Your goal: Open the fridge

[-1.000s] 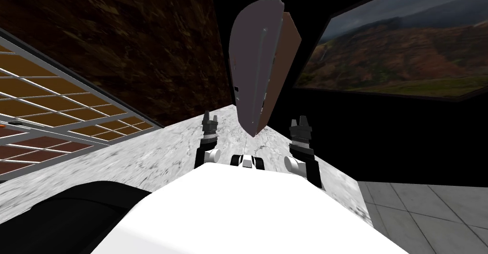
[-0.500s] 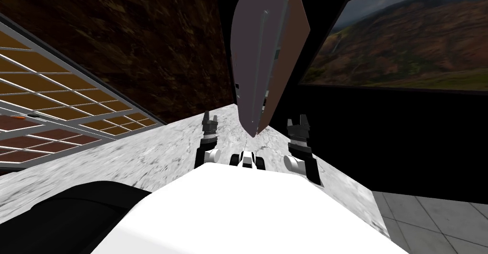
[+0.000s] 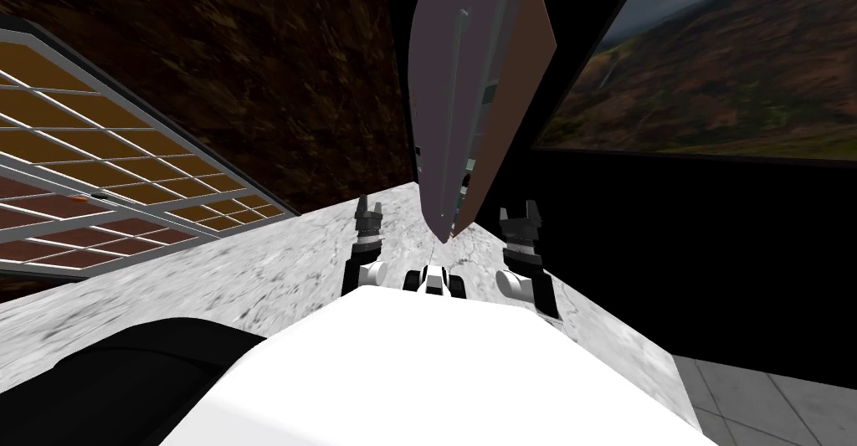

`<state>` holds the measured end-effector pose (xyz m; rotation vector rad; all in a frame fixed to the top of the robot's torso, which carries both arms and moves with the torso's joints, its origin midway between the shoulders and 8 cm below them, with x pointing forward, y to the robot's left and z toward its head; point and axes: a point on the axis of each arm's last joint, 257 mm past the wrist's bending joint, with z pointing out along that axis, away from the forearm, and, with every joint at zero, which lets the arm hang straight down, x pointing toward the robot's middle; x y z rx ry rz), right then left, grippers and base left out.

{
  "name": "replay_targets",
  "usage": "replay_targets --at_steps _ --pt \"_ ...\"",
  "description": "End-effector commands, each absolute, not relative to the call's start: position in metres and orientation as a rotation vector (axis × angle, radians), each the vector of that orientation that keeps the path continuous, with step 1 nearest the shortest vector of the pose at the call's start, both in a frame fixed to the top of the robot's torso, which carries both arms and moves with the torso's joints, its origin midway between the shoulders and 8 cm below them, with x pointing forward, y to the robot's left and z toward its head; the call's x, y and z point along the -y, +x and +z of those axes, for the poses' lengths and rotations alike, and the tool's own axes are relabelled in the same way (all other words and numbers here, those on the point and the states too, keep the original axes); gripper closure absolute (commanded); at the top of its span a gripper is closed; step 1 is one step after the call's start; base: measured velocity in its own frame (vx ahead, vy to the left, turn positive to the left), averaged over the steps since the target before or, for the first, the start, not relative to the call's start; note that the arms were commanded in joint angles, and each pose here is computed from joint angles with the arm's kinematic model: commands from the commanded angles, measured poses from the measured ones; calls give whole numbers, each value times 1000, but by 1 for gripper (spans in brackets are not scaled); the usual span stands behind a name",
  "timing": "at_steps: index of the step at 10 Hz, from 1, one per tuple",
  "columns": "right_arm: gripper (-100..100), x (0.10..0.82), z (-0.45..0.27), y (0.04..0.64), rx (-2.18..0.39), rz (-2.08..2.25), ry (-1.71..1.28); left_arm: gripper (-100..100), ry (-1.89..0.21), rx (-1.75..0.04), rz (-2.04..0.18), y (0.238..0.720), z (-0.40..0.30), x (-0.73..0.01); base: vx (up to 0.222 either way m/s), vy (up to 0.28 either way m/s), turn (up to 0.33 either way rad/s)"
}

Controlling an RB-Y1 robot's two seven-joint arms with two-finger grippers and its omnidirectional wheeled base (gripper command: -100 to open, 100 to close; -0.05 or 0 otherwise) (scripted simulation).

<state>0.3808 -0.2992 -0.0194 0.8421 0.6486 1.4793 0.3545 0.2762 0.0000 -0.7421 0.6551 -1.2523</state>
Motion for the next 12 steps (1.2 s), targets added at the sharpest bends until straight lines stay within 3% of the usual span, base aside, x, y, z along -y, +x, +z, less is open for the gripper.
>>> replay_targets --at_steps 1,12 --pt "-100 296 -20 385 -608 1583 890 0 -742 -655 -1252 354 0 -276 30 -41 103" --pt "-100 283 -25 405 -410 1998 1089 0 -742 -655 -1252 354 0 -276 32 -45 94"
